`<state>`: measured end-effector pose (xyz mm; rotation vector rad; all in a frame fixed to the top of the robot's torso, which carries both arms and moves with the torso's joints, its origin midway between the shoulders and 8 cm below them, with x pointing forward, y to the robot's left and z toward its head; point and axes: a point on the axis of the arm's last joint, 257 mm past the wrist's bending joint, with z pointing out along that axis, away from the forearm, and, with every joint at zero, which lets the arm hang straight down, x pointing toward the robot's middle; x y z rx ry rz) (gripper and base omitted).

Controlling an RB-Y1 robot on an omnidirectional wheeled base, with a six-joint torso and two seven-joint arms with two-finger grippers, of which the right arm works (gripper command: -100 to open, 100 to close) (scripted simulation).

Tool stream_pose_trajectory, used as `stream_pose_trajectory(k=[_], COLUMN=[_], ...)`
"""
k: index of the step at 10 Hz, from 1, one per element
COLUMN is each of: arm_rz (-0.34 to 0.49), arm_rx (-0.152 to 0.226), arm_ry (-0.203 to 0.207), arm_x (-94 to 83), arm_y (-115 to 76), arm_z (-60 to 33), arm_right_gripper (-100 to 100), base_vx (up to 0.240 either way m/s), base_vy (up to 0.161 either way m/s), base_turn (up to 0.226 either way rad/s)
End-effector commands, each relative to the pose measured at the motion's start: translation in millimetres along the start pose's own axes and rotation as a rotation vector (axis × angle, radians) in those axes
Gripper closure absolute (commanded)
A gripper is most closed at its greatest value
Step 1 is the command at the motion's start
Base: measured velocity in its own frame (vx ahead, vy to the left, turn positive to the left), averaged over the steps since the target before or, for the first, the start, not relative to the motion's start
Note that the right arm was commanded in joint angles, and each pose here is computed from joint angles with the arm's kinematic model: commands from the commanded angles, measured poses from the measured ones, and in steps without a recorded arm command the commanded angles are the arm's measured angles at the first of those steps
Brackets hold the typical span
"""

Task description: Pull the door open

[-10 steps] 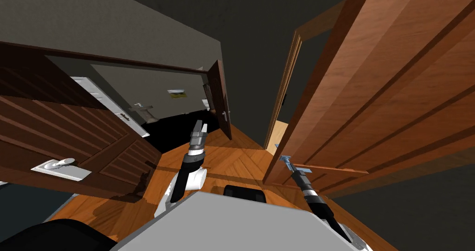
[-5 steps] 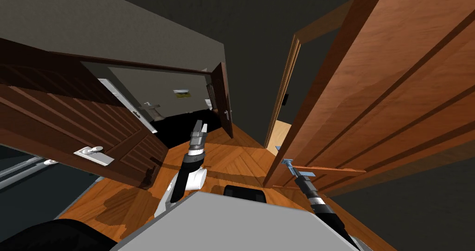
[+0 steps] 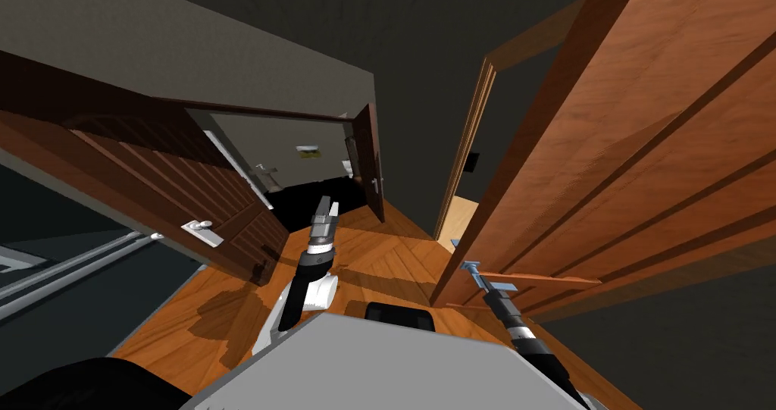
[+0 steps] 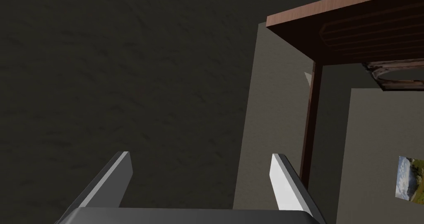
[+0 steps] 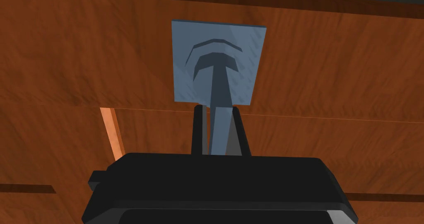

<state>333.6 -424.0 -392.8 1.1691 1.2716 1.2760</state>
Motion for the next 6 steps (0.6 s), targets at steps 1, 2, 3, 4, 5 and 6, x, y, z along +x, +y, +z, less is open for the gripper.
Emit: stream_pose_trajectory(k=[1,2,3,4,5,6], arm_rz=[-0.001,-0.001,-0.001,-0.002,-0.002,-0.003], arm_rx=[0.002,0.001,0.001,0.001,0.001,0.001], arm_ry=[0.002,0.003,0.005,0.006,0.008,0.009], arm_x=[-1.6,-2.5,-3.3,-4.1,-4.9,-5.6], arm_y=[-1.1,-0.9,-0.7,-0.5,-0.3,-0.1], arm_z=[-5.7,-8.2,-10.8,-13.3,-15.7,-17.9], arm_right_gripper=[100,100,100,100,100,100], base_vx=[-0.214,-0.208,-0.215,-0.241,-0.225,-0.194], base_vy=[-0.109,-0.055,-0.066,-0.078,-0.080,-0.068], base_turn=[0.169,0.163,0.174,0.186,0.168,0.147])
